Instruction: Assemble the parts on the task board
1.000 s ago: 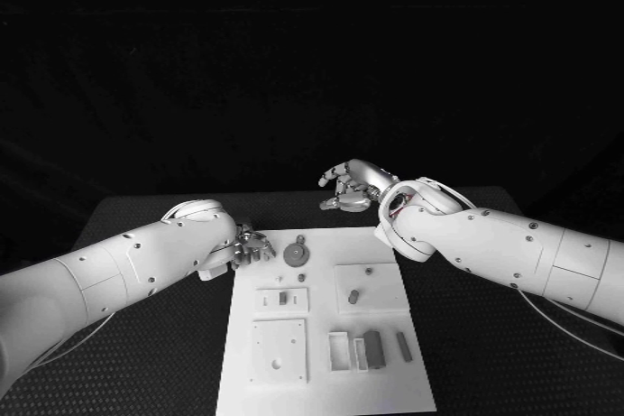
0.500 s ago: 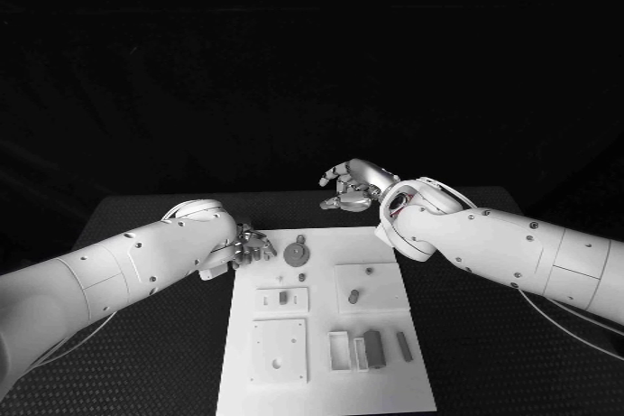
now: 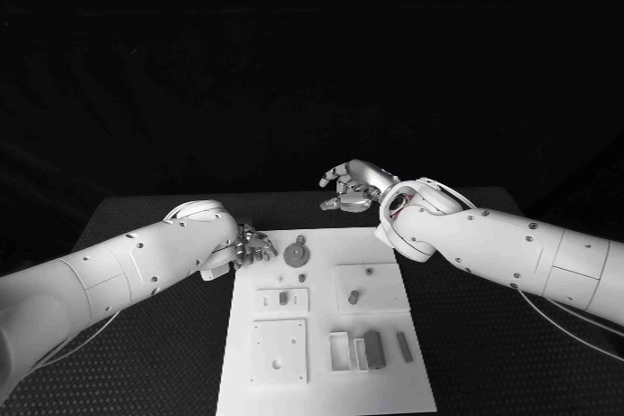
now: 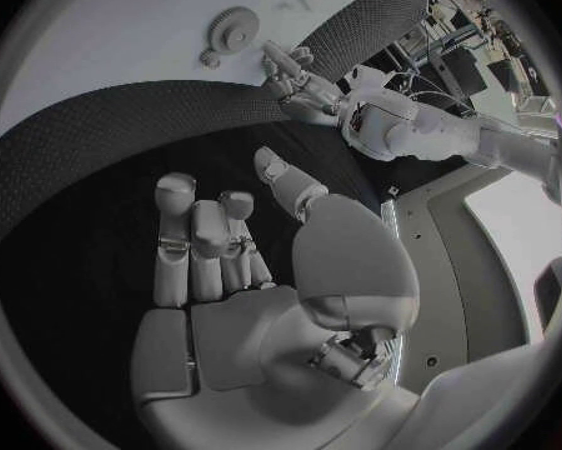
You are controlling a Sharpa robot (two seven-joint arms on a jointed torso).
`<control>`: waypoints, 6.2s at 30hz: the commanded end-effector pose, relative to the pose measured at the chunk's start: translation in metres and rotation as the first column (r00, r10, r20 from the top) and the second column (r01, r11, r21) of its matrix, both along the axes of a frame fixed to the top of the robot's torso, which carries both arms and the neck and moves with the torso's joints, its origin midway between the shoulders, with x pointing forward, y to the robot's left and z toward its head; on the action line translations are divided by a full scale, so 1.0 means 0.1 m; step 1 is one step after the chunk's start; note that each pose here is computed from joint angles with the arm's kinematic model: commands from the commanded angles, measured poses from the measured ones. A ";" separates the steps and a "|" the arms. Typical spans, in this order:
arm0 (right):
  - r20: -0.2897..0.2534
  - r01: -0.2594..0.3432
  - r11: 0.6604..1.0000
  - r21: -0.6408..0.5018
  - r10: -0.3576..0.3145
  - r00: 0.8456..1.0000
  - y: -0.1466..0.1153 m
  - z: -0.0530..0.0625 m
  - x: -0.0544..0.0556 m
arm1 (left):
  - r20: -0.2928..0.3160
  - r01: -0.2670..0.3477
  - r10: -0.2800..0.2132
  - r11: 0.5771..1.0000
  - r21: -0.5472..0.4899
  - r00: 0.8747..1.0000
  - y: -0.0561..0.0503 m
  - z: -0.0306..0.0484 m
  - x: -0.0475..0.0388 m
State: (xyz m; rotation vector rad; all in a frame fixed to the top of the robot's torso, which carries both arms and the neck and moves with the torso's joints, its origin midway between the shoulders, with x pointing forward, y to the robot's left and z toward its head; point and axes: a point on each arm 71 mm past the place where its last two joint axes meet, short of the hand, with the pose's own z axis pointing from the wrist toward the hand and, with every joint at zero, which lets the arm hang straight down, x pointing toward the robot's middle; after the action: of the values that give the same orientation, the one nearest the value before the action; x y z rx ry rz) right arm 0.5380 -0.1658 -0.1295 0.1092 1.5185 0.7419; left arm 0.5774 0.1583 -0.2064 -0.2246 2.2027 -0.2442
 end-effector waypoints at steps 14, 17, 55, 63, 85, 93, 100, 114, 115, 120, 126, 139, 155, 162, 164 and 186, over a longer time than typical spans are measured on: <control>-0.009 -0.012 1.000 -0.007 0.012 1.000 0.02 -0.02 0.00 | -0.041 0.016 -0.017 1.000 -0.018 0.999 -0.03 -0.052 -0.030; -0.009 -0.012 1.000 -0.007 0.012 1.000 0.02 -0.02 0.00 | -0.042 0.016 -0.017 1.000 -0.018 0.999 -0.03 -0.052 -0.031; -0.017 0.015 1.000 -0.017 -0.016 1.000 -0.09 -0.06 0.04 | 0.022 0.023 -0.020 0.988 -0.152 1.000 0.13 -0.003 -0.449; -0.019 0.018 1.000 -0.019 -0.018 1.000 -0.11 -0.07 0.04 | 0.035 0.026 -0.020 0.984 -0.174 0.999 0.17 0.018 -0.578; -0.029 0.025 0.999 -0.023 -0.026 0.999 -0.14 -0.09 0.06 | -0.030 0.066 -0.070 0.993 -0.102 0.997 0.20 -0.209 -0.907; -0.030 0.025 0.999 -0.023 -0.026 0.999 -0.14 -0.09 0.06 | -0.031 0.074 -0.077 0.993 -0.094 0.997 0.19 -0.244 -0.933; -0.031 0.025 0.999 -0.024 -0.026 0.999 -0.14 -0.10 0.06 | -0.018 0.080 -0.082 0.994 -0.073 0.996 0.15 -0.252 -0.922; -0.032 0.025 0.999 -0.024 -0.025 0.999 -0.14 -0.10 0.05 | -0.018 0.086 -0.087 0.995 -0.055 0.996 0.12 -0.318 -0.925; -0.032 0.024 0.999 -0.024 -0.025 0.999 -0.14 -0.10 0.05 | -0.022 0.088 -0.089 0.995 -0.053 0.996 0.11 -0.320 -0.927; -0.033 0.025 0.999 -0.025 -0.026 0.999 -0.15 -0.10 0.05 | -0.041 0.096 -0.098 0.995 -0.041 0.994 0.11 -0.331 -0.939; -0.034 0.024 0.999 -0.025 -0.025 0.999 -0.15 -0.11 0.05 | -0.066 0.104 -0.105 0.994 -0.024 0.992 0.12 -0.347 -0.948; -0.037 0.025 0.999 -0.026 -0.026 0.999 -0.15 -0.12 0.05 | -0.083 0.111 -0.112 0.994 -0.014 0.990 0.11 -0.372 -0.961; -0.038 0.025 0.999 -0.026 -0.026 0.999 -0.15 -0.12 0.05 | -0.072 0.104 -0.105 0.994 -0.018 0.992 0.11 -0.377 -0.947; -0.040 0.025 0.999 -0.028 -0.026 0.999 -0.16 -0.12 0.05 | -0.076 0.118 -0.117 0.993 0.013 0.990 0.10 -0.382 -0.945; -0.041 0.025 0.999 -0.028 -0.026 0.999 -0.16 -0.12 0.05 | -0.079 0.118 -0.117 0.993 0.017 0.990 0.09 -0.385 -0.944; -0.044 0.024 0.999 -0.028 -0.025 0.999 -0.16 -0.13 0.05 | -0.077 0.134 -0.130 0.990 0.051 0.989 0.10 -0.402 -0.937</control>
State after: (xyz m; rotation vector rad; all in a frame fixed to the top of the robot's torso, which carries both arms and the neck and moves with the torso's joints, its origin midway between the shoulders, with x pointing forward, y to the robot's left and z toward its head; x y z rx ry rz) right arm 0.5436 -0.1827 -0.1416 0.1334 1.5564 0.6982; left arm 0.4890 0.1607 -0.2310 -0.0795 2.2302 -0.3359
